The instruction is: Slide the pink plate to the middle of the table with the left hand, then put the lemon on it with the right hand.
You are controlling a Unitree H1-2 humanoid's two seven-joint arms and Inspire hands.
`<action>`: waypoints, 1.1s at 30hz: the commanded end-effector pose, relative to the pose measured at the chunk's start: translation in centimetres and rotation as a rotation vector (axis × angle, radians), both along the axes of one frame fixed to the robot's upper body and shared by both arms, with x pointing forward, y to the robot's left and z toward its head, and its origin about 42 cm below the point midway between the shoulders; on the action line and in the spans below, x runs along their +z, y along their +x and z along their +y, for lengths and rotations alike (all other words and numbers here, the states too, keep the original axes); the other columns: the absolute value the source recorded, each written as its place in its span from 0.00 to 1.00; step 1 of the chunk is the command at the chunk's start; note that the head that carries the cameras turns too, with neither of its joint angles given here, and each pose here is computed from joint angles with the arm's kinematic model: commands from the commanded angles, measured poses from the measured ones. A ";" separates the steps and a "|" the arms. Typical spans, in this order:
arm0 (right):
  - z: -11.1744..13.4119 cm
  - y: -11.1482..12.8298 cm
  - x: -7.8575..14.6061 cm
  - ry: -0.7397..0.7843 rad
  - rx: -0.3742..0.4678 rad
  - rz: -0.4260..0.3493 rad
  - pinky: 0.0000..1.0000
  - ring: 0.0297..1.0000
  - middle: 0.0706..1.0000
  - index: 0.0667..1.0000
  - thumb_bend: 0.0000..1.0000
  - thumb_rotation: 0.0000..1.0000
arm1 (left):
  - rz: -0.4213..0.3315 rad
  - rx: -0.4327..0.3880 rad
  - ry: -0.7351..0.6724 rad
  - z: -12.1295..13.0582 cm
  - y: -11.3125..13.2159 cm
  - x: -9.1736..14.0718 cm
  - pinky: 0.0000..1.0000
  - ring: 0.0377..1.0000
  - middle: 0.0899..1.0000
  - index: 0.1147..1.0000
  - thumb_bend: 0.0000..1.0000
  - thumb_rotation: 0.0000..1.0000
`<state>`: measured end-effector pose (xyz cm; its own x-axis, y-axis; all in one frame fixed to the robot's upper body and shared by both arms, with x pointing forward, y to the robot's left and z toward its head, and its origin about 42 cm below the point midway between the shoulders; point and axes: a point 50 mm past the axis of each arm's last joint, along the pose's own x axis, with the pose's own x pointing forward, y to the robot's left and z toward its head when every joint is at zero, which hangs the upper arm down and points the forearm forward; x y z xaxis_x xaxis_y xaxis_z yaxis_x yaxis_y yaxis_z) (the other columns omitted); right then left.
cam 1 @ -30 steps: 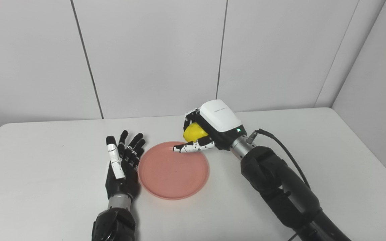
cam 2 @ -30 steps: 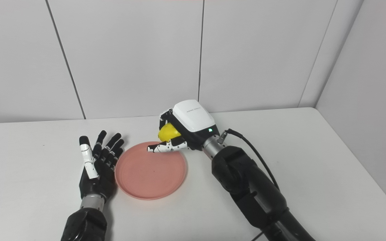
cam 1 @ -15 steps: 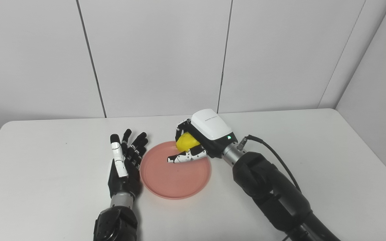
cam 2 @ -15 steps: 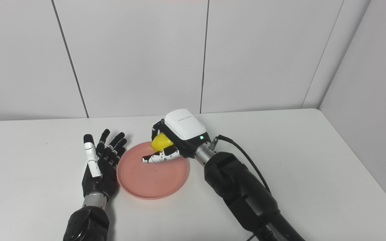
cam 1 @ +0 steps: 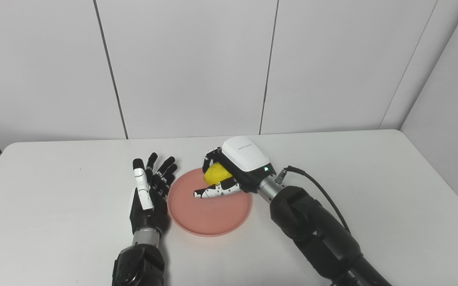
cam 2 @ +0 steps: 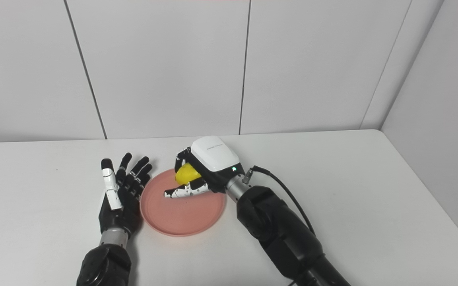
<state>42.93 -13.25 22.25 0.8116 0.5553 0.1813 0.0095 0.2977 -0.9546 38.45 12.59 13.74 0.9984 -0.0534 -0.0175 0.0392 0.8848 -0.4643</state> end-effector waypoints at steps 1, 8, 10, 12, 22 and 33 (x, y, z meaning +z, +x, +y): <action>0.7 0.5 1.7 0.046 0.029 -0.075 0.18 0.22 0.27 0.36 0.48 0.51 | 0.117 0.009 -0.017 -0.9 -1.1 -2.2 0.96 0.86 0.81 0.92 0.69 1.00; 1.0 0.5 0.5 0.033 0.033 -0.053 0.20 0.24 0.29 0.37 0.47 0.52 | 0.126 0.011 -0.028 -1.1 -1.2 -2.2 0.97 0.85 0.80 0.91 0.70 1.00; 1.1 0.5 0.2 0.012 0.032 -0.036 0.20 0.23 0.28 0.37 0.47 0.52 | 0.124 0.011 -0.025 -1.1 -1.2 -2.3 0.97 0.85 0.80 0.91 0.70 1.00; 1.1 0.6 -0.2 -0.013 0.035 -0.025 0.19 0.23 0.28 0.37 0.47 0.55 | 0.123 0.006 -0.023 -1.0 -1.2 -2.4 0.97 0.85 0.80 0.91 0.70 1.00; 1.2 1.4 -1.8 -0.101 0.057 0.039 0.22 0.27 0.32 0.41 0.47 0.51 | 0.126 0.004 -0.022 -1.2 -0.9 -2.6 0.94 0.85 0.80 0.92 0.70 1.00; 1.4 1.4 -1.5 -0.112 0.069 0.028 0.23 0.28 0.33 0.42 0.47 0.52 | 0.125 0.005 -0.018 -1.5 -0.9 -2.6 0.95 0.84 0.79 0.90 0.69 1.00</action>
<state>43.57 -12.53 18.09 0.8103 0.5855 0.0227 -0.1027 0.1801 -0.9783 38.62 12.34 13.57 0.9981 -0.0561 -0.0251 0.0381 0.8855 -0.4631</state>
